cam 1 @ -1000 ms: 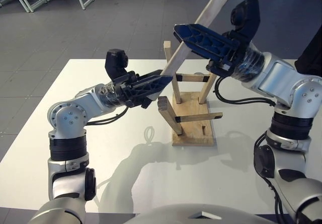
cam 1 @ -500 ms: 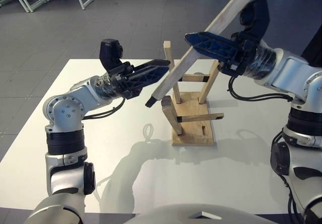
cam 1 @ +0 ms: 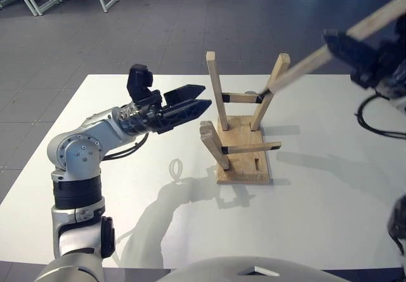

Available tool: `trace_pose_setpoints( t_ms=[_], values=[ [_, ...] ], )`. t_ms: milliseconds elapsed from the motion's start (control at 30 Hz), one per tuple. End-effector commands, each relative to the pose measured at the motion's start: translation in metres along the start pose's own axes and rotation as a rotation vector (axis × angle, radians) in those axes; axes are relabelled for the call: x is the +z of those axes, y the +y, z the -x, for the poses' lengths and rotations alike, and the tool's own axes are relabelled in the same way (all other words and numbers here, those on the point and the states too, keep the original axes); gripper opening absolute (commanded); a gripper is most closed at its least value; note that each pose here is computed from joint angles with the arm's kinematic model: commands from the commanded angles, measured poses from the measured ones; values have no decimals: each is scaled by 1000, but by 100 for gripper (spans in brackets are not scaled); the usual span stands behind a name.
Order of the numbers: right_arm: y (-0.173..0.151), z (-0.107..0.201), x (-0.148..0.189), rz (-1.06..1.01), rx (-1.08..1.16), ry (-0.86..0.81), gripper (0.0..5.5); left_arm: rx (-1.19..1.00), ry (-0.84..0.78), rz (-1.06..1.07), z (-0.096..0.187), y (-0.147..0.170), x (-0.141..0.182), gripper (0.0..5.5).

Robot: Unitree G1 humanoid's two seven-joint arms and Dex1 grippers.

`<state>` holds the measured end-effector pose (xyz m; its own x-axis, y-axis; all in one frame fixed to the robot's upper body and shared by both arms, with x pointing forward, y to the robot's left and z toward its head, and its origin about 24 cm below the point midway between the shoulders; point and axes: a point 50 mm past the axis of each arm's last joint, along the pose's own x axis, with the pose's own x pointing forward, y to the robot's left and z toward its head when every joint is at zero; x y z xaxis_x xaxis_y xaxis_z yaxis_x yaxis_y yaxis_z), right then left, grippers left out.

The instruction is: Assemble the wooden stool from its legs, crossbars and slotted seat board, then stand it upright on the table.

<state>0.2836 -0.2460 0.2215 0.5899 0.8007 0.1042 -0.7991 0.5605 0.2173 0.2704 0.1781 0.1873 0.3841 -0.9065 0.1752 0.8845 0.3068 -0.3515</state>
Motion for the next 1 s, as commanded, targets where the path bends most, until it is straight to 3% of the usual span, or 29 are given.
trace_pose_setpoints(
  t_ms=[33,167,367,533,800,1000],
  values=[
    [-6,26,-39,14,66,167,202,408,-58,-120,26,34,1,490],
    [4,28,-76,14,218,273,202,700,16,-90,44,55,-51,490],
    [15,1,-73,239,396,176,202,803,139,-40,59,59,-103,490],
    [19,2,-77,341,452,163,202,809,158,-35,65,61,-109,490],
    [24,0,-117,375,519,248,202,772,178,-48,59,66,-106,490],
    [16,2,-113,401,513,262,202,759,196,-60,59,66,-105,490]
  ],
)
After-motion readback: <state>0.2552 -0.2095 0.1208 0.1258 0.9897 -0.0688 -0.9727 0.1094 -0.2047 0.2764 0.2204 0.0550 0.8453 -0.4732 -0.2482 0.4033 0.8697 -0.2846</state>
